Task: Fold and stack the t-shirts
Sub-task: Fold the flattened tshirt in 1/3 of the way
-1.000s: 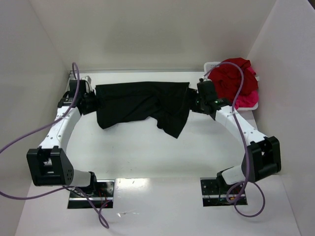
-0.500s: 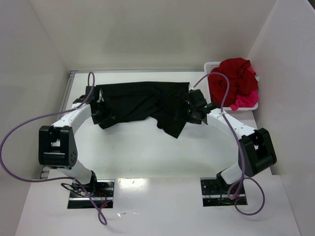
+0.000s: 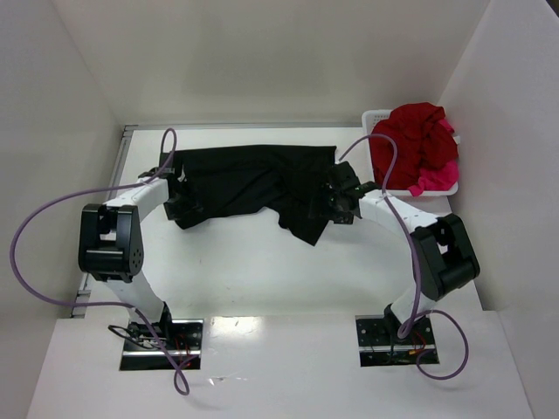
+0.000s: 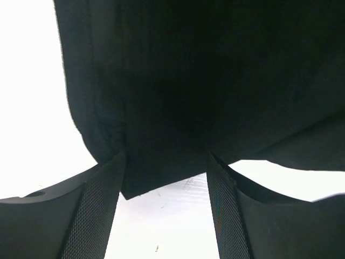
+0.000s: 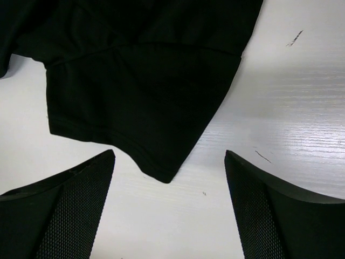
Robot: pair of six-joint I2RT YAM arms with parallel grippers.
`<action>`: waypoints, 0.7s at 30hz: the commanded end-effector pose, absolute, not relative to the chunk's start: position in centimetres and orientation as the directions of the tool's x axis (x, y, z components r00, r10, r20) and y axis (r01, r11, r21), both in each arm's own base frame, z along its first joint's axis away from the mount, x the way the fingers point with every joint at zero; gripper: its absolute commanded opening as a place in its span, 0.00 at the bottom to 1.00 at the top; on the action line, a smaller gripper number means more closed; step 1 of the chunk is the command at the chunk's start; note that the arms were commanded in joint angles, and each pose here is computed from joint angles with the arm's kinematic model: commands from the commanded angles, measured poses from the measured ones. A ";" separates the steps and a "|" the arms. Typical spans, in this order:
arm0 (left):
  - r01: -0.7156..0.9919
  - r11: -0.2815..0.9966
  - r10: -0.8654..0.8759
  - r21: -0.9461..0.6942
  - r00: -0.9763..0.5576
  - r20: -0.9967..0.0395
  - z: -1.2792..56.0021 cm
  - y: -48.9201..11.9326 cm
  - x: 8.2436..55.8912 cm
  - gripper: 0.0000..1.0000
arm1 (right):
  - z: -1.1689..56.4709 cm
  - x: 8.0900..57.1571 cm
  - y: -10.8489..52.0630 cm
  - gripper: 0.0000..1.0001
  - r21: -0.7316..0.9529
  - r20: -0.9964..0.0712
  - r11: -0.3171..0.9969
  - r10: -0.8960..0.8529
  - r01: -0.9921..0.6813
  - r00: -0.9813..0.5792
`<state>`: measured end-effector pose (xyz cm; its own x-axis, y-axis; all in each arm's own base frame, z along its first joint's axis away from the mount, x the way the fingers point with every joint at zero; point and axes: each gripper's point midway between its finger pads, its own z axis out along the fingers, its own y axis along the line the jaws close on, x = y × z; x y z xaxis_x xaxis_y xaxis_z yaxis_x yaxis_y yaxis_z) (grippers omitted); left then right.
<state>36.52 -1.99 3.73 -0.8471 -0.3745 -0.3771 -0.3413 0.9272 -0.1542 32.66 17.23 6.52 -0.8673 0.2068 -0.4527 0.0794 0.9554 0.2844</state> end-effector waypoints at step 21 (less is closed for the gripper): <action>-0.365 0.930 -0.353 -0.049 -0.847 -0.397 2.8 -0.1 37.3 0.17 | 7.7 34.6 18.4 0.88 0.307 -0.496 0.951 0.192 0.036 -0.847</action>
<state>36.44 -0.80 2.12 -0.8594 -0.3551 -0.3679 -0.3518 0.9328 -0.0787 32.96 17.50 6.08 -0.8742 0.1893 -0.4471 0.0637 0.9576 0.2809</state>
